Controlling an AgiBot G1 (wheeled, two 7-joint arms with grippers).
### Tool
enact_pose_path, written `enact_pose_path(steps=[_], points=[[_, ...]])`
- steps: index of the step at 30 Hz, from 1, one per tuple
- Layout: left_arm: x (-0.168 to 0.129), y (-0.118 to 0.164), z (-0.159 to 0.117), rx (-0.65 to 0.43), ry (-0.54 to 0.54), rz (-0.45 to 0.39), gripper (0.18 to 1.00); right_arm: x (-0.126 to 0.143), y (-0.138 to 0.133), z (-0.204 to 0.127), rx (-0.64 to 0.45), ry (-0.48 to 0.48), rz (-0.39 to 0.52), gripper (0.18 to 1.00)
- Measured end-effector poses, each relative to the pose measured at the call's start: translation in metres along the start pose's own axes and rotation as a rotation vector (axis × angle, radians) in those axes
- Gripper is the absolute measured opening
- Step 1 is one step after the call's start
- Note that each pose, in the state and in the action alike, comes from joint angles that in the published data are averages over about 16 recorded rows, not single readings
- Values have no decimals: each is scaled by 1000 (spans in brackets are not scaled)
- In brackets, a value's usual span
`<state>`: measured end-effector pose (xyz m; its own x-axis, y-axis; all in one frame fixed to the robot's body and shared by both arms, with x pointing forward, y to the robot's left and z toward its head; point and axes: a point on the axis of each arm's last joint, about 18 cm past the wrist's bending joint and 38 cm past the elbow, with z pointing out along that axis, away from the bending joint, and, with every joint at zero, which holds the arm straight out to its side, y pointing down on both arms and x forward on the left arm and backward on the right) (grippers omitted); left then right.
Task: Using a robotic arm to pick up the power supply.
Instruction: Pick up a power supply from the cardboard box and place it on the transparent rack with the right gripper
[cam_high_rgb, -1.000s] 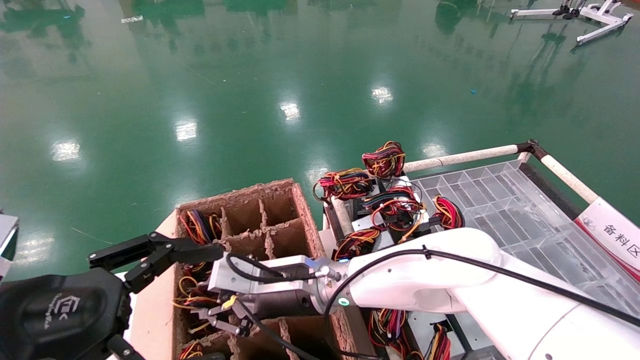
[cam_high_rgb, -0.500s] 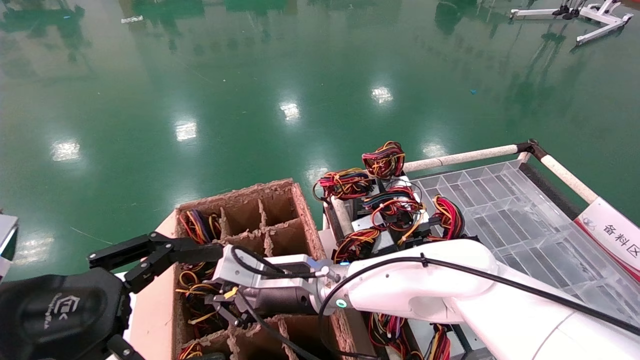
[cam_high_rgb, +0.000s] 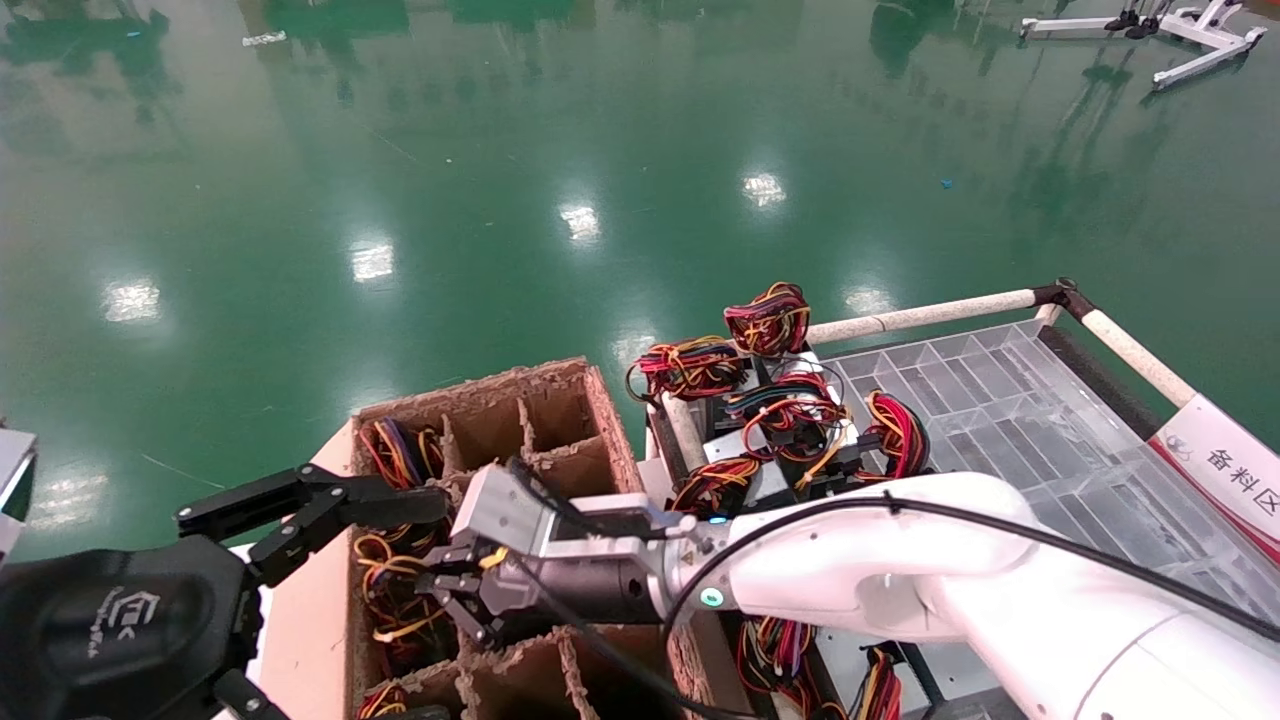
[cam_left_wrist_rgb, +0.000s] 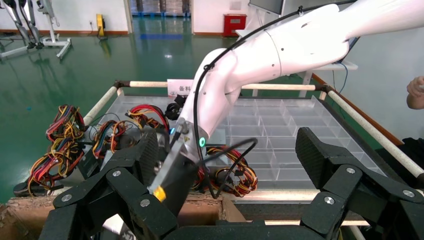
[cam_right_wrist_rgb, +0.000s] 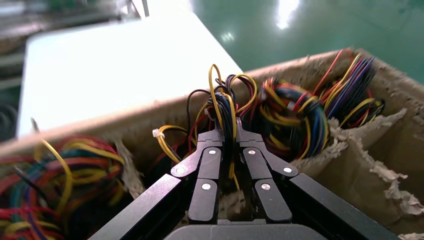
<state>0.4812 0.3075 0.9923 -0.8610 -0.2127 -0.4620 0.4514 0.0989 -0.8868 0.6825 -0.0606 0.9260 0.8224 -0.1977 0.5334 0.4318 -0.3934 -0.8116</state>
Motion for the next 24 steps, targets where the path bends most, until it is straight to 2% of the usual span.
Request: enact_pose_path(steps=[13,24], points=[[0,0,0,0,0,0,1000,18,-32,-42,256,-3,133,206],[0,0,0,0,0,0,1000,57,-73,-98,480,89,155,205]])
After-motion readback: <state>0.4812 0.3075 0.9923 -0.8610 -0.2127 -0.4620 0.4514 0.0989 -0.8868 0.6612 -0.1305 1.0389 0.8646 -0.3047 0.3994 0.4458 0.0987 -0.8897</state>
